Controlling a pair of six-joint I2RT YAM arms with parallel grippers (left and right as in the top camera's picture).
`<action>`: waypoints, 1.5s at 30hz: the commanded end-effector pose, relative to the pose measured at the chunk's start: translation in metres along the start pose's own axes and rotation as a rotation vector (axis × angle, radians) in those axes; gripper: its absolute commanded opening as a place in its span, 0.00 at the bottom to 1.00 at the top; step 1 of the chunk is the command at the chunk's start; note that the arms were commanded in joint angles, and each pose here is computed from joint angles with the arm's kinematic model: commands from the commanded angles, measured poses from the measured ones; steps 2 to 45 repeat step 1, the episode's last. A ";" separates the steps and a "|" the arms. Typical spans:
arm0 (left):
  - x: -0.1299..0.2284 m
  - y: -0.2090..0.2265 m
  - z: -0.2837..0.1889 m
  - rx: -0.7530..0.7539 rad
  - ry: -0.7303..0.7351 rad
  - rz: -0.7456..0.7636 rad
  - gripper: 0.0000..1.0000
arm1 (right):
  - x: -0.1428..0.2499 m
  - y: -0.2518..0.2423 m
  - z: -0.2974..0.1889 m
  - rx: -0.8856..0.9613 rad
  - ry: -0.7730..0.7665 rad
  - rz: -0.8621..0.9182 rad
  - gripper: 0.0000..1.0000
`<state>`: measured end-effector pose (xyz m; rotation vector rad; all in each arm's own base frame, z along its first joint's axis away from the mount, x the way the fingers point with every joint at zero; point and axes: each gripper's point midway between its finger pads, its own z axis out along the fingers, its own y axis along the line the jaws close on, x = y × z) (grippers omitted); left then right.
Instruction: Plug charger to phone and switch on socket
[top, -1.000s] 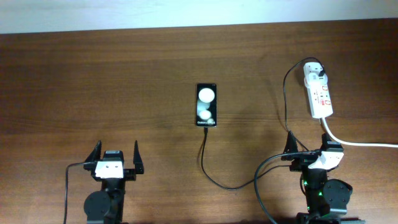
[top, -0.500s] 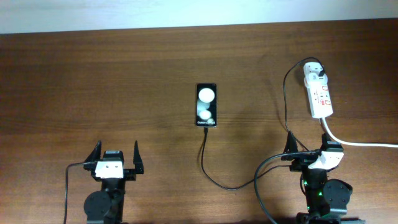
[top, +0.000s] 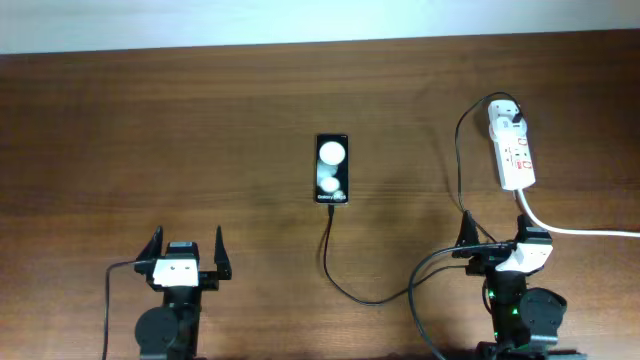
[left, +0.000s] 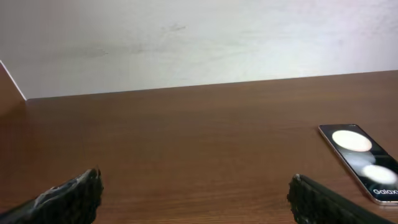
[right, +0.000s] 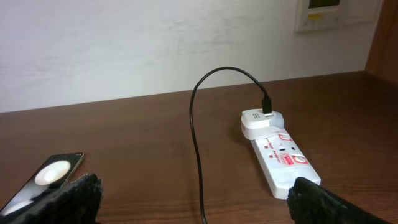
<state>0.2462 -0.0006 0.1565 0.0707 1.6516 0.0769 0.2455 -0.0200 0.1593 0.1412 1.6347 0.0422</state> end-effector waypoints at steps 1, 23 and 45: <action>0.000 0.000 0.000 0.004 -0.002 0.016 0.99 | 0.002 0.002 0.000 -0.008 0.001 0.000 0.98; 0.000 0.000 0.000 0.004 -0.002 0.016 0.99 | 0.002 0.002 0.000 -0.008 0.001 0.000 0.98; 0.000 0.000 0.000 0.004 -0.002 0.016 0.99 | 0.002 0.002 0.000 -0.008 0.001 0.000 0.98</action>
